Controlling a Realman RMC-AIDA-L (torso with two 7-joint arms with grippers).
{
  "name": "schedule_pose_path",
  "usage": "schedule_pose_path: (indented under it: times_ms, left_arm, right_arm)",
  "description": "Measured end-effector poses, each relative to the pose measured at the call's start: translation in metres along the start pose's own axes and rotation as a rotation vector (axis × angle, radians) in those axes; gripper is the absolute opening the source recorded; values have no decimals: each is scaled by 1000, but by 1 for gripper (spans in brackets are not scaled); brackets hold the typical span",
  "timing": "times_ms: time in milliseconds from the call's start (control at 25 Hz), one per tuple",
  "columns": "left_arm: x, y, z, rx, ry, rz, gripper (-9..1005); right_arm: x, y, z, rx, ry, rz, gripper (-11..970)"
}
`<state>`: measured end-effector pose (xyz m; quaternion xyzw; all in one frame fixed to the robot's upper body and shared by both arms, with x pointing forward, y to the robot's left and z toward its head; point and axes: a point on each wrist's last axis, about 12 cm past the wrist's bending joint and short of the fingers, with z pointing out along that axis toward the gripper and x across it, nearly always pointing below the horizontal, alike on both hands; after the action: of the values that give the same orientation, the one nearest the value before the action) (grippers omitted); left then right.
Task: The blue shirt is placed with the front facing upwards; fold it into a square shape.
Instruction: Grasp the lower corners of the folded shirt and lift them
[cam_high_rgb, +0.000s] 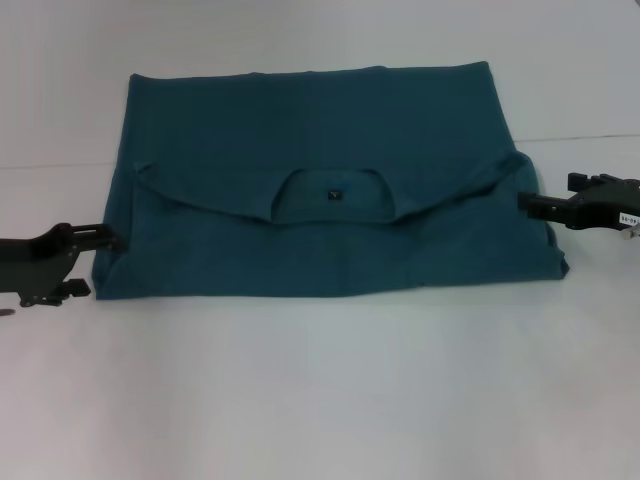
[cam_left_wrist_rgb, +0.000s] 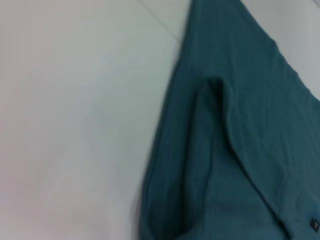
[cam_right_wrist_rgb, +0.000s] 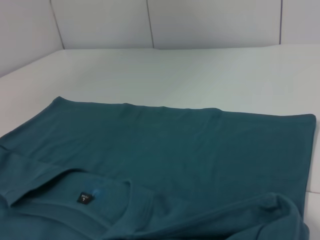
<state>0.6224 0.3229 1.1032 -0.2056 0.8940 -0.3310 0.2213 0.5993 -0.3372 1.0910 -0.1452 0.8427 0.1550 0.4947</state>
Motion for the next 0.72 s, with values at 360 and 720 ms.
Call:
schedule_pose_path:
  times_ms: [360,720]
  left_arm:
    - [1,-4,11,-42,35,-16,876]
    - [4,1,16,-56,16,-64,876]
  right_arm:
    - [3,1,2,-3,1,-2,914]
    - [8,3,4,-9,9,-3,914]
